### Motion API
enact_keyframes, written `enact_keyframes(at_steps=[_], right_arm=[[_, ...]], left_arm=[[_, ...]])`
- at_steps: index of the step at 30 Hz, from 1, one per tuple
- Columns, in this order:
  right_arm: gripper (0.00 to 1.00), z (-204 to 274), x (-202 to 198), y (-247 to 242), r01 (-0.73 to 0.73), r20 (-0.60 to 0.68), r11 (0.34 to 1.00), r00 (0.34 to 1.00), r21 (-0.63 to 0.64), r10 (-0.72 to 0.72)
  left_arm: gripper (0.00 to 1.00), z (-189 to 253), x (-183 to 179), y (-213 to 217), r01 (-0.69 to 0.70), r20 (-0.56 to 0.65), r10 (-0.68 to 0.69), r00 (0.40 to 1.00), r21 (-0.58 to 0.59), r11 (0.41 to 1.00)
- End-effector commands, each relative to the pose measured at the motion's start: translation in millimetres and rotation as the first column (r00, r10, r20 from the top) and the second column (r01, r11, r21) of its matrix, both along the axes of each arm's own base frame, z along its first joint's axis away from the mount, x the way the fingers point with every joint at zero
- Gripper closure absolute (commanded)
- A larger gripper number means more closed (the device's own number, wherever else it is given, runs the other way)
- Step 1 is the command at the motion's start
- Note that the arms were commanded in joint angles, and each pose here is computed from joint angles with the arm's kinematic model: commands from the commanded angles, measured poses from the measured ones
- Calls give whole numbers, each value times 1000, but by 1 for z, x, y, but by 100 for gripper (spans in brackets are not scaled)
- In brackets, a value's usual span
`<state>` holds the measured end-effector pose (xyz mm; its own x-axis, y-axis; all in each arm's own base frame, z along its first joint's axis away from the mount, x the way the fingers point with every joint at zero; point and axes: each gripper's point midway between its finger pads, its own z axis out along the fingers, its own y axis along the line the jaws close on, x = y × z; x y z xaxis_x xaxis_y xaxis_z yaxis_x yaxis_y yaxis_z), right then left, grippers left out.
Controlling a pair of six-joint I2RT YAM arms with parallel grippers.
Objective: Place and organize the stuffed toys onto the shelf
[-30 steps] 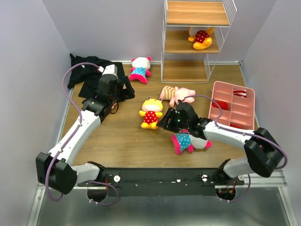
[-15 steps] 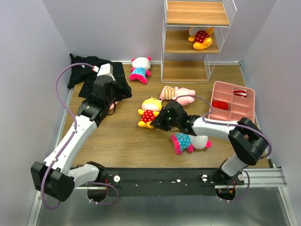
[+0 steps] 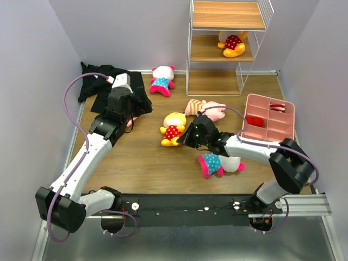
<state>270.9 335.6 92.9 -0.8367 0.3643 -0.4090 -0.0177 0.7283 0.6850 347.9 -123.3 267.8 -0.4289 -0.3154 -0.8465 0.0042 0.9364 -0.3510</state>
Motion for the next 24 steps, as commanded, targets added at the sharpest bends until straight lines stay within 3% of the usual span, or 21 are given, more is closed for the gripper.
enact_keyframes(at_steps=[1, 6, 14, 24], right_arm=[[99, 60, 9, -11, -32, 229, 999, 973, -32, 39], [99, 122, 11, -29, -57, 404, 997, 912, -46, 70], [99, 170, 25, -70, -56, 548, 995, 831, -84, 93], [99, 269, 64, -111, -43, 797, 994, 594, -104, 109]], left_arm=[[2, 5, 2, 10, -42, 35, 41, 999, 14, 999], [2, 4, 2, 11, -47, 33, 47, 998, 17, 999], [2, 1, 2, 9, -40, 26, 40, 999, 13, 999], [2, -1, 2, 6, -30, 18, 30, 999, 5, 1000]])
